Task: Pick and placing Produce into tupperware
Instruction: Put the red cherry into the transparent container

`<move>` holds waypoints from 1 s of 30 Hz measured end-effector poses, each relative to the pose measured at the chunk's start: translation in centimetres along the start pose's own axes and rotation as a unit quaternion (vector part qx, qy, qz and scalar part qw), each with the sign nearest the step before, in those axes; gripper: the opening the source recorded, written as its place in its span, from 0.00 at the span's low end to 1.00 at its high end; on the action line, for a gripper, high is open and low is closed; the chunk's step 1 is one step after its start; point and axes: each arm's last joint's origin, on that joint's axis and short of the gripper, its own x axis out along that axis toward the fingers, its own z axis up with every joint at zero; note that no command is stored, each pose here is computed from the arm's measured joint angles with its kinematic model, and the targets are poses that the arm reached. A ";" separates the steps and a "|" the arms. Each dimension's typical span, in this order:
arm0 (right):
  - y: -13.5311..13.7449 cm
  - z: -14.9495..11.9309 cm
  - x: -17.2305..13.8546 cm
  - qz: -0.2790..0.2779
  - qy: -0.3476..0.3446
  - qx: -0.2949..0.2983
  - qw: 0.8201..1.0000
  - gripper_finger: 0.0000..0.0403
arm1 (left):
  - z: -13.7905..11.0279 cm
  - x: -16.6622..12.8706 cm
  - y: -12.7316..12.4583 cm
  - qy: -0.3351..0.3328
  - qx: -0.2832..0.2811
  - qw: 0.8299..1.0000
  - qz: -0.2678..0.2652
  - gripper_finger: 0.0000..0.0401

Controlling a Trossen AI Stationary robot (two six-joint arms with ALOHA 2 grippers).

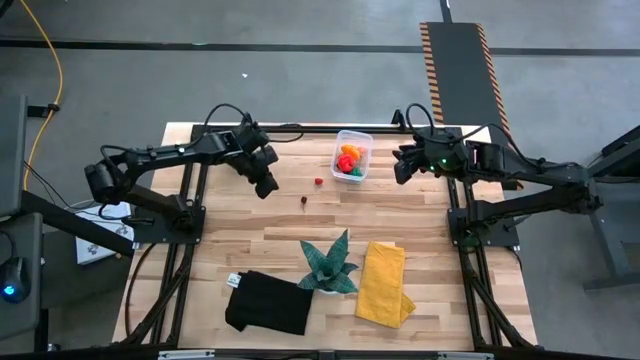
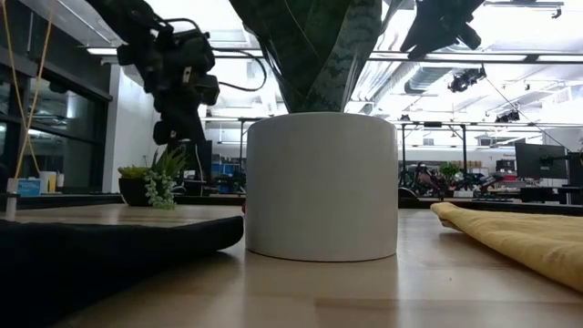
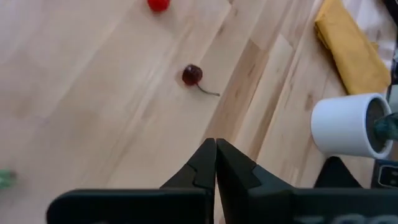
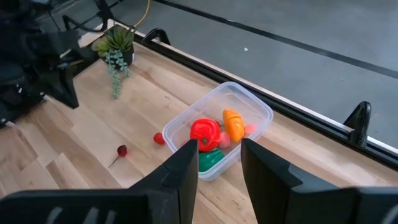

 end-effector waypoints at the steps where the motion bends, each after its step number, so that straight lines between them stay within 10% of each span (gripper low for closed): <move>1: 0.0 0.0 0.0 -0.001 0.000 0.004 1.000 0.28 | -0.2 0.2 0.1 0.002 -0.001 1.000 -0.005 0.00; 13: -0.3 0.2 0.2 -0.009 -0.002 0.013 1.000 0.28 | -3.4 -2.3 -0.7 -0.121 -0.004 0.992 -0.047 0.00; 30: -0.3 0.2 0.2 -0.006 -0.002 0.022 1.000 0.28 | -4.9 -3.1 -0.9 -0.236 0.009 0.970 0.051 0.00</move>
